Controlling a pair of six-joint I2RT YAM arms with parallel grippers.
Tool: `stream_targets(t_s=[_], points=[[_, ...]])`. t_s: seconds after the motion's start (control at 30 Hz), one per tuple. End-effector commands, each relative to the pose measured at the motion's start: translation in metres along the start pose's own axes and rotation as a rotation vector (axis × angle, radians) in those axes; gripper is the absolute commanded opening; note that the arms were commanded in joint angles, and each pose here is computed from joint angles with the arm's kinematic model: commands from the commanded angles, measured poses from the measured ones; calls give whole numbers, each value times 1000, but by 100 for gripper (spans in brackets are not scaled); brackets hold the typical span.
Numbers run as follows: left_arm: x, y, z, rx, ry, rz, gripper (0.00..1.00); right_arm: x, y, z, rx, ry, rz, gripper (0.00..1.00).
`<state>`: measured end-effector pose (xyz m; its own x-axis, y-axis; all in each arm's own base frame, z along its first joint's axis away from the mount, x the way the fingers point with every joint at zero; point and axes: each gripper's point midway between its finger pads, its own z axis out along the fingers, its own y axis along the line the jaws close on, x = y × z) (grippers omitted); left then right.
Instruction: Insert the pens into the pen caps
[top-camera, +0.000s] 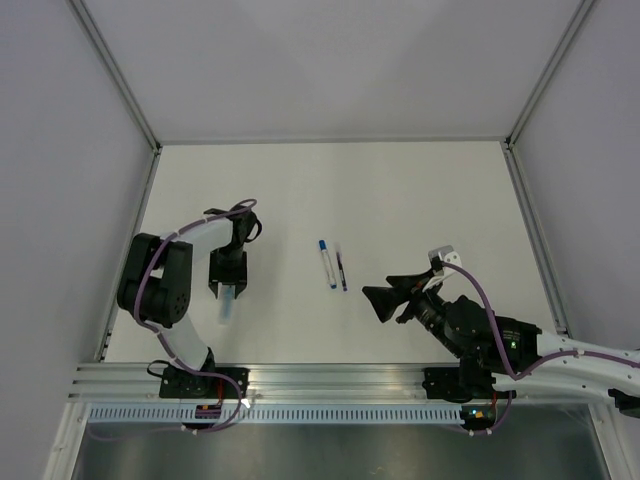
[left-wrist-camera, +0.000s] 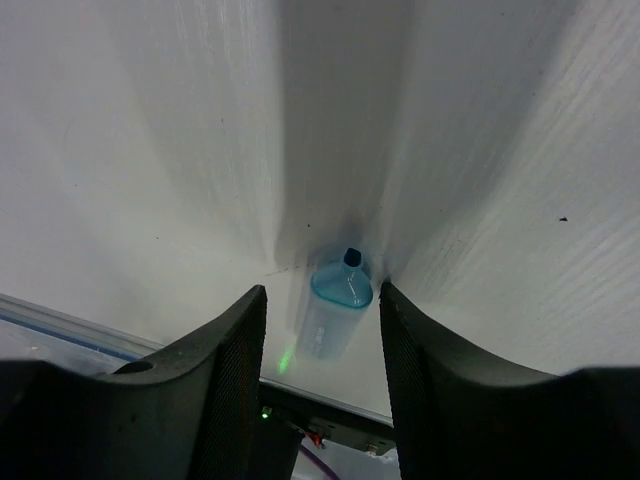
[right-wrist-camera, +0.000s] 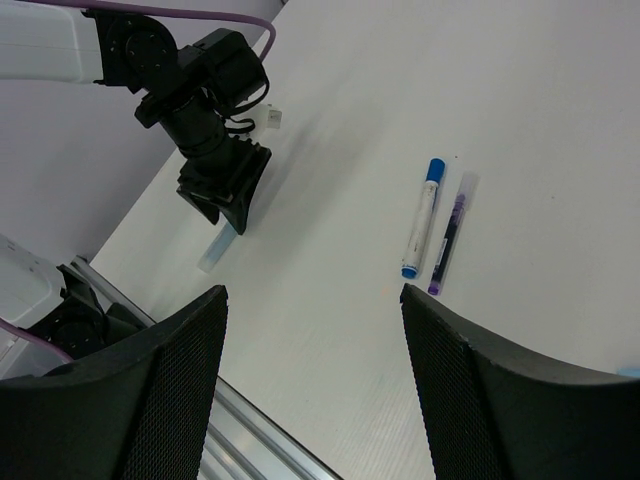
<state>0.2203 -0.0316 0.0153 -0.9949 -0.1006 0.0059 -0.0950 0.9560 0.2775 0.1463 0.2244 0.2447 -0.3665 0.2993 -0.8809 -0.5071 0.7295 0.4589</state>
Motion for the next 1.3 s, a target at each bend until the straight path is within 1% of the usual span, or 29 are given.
stream_targets(t_s=[0.0,0.1,0.2,0.23,0.3,0.4,0.43,0.5,0.53,0.6,0.63,0.67,0.73,0.8,0.83,0.93,1.03,1.17,1.2,1.27], points=[[-2,3,-1,37,38,58,54,-4,-3,-2,11,-16,-11,76],[-2,-4,0,96,47,52,55,-5,-1,-2,2,-16,-7,76],[4,-7,7,100,99,61,55,-4,-1,-1,5,-15,-11,76],[8,-8,12,101,130,67,54,-3,-2,-1,9,-13,-13,76],[9,-11,18,117,149,68,54,-2,-5,0,27,-11,-25,76],[10,-19,28,163,170,67,50,-1,-8,1,44,-10,-34,76],[11,-20,30,174,173,80,42,-2,-10,1,50,-15,-33,76],[11,-25,31,200,189,92,31,-3,-8,1,43,-22,-25,76],[8,-25,31,199,181,88,22,-2,-4,2,22,-14,-24,76],[-6,-33,25,243,113,78,15,-2,2,3,-4,-15,-20,76],[-11,-45,19,311,91,73,15,-1,4,3,-10,-13,-20,76],[-18,-48,14,332,59,67,15,1,4,5,-7,-8,-23,76],[-38,-53,4,354,-24,50,17,2,5,7,-4,-4,-27,76],[-50,-60,-4,373,-82,58,22,5,8,10,-11,3,-32,76],[-60,-64,-8,386,-126,55,22,6,10,12,-16,5,-31,76],[-68,-73,-11,395,-178,69,26,10,14,16,-14,18,-37,76],[-69,-77,-10,387,-178,85,29,13,16,20,-15,29,-43,76],[-58,-71,4,335,-129,80,36,15,18,21,-22,38,-49,76],[-55,-70,5,321,-123,74,42,15,19,21,-28,37,-45,76],[-53,-63,6,284,-131,65,46,14,19,20,-34,35,-41,76]])
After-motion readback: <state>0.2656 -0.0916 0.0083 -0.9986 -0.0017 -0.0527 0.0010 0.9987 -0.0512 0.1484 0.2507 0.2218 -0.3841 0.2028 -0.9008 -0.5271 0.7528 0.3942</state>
